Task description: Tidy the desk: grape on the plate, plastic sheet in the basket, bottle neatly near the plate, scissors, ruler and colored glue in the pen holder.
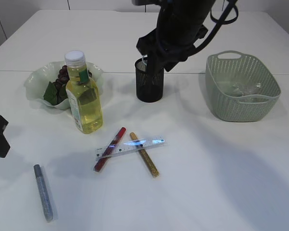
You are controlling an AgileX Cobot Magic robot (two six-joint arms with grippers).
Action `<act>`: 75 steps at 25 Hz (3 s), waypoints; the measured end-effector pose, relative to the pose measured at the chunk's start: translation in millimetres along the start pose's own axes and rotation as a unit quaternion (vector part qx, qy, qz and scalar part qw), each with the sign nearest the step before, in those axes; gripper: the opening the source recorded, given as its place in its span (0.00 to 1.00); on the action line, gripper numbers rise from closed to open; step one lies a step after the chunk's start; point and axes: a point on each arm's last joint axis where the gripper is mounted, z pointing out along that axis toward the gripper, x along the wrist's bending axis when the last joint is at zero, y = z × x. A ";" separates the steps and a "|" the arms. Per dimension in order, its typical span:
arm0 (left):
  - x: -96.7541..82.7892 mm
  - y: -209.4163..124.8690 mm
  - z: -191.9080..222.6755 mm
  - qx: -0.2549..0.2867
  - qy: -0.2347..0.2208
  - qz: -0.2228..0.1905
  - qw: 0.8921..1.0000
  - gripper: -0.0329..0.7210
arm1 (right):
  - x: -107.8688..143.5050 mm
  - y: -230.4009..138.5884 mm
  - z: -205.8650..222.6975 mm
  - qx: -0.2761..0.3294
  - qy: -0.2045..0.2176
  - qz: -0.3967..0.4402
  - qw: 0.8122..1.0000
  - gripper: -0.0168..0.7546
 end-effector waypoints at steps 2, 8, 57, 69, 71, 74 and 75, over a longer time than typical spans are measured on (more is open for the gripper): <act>0.0 0.8 0.0 -0.005 0.000 0.000 1.000 0.55 | 13.0 -2.0 7.2 0.014 0.004 -0.014 1.000 0.51; 1.1 2.7 -0.1 -0.014 0.006 0.005 1.000 0.55 | 59.5 -9.4 38.0 0.059 0.021 -0.123 0.990 0.51; 1.4 11.1 -0.7 -0.061 0.008 0.010 0.998 0.54 | 68.3 -26.5 188.0 0.098 0.059 -0.499 0.859 0.66; 1.4 11.2 -0.7 -0.061 0.008 0.011 0.998 0.54 | 67.9 -27.3 191.2 0.099 0.060 -0.500 0.858 0.66; 1.4 11.2 -0.7 -0.061 0.008 0.011 0.998 0.54 | 68.0 -28.1 191.0 0.102 0.062 -0.499 0.858 0.64; 1.4 11.2 -0.7 -0.061 0.008 0.011 0.998 0.54 | 68.0 -28.5 190.9 0.104 0.063 -0.499 0.858 0.59; 1.4 11.2 -0.7 -0.061 0.008 0.011 0.998 0.54 | 68.0 -28.6 190.9 0.105 0.064 -0.499 0.858 0.57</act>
